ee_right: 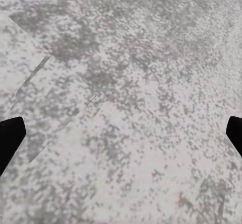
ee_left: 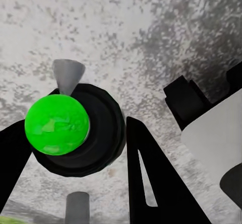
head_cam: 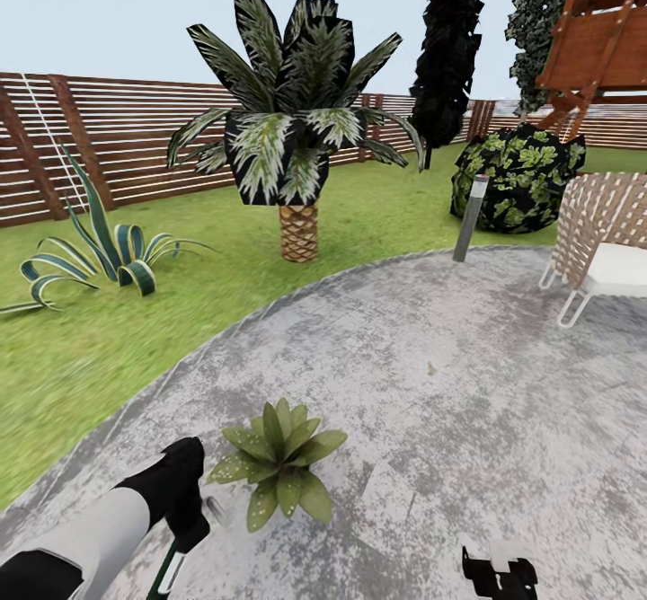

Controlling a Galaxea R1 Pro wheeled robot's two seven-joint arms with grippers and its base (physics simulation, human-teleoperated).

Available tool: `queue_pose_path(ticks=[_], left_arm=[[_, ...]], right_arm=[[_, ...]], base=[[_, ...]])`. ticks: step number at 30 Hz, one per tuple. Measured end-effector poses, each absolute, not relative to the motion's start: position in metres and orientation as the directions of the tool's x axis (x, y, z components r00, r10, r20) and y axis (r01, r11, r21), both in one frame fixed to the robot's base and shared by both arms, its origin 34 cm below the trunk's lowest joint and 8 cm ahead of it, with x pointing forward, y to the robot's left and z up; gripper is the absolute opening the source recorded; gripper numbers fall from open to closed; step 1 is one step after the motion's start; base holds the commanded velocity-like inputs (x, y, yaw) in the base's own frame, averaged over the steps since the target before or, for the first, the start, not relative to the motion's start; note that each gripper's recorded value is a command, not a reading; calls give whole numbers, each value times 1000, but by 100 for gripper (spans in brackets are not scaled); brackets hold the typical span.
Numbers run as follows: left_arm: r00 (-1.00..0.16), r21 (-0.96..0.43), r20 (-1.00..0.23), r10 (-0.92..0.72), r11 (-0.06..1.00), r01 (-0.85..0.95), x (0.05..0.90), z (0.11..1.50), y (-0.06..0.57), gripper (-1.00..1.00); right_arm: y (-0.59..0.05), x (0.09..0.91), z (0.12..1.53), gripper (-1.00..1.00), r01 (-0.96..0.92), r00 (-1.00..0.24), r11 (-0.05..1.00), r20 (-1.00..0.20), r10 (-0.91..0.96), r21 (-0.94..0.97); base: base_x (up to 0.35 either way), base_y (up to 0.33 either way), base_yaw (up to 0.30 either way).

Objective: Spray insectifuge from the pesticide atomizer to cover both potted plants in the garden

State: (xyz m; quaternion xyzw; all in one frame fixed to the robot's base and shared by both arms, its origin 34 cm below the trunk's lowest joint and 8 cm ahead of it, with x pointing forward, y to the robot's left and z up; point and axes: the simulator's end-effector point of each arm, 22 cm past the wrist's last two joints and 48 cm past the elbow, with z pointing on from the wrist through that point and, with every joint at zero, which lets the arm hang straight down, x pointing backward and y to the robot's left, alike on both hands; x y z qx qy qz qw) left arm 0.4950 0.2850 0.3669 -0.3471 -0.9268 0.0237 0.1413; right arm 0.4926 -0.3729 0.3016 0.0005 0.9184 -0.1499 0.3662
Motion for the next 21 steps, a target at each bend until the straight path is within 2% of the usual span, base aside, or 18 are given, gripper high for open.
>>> queue_pose_path(ticks=[8,12,21], left_arm=[[-717,-148,260,647,761,632,488,364,288,-100],[-715,-149,259,649,758,635,487,363,287,-100],[-714,-149,254,653,756,638,488,363,284,-100]], right_arm=[[-371,493,301,100,110,-731,956,-673,-107,-272],[-372,493,301,100,112,-732,955,-673,-107,-273],[-375,493,302,100,112,-731,954,-673,-110,-278]], base=[[0,0,253],[27,-64,42],[116,-240,2]])
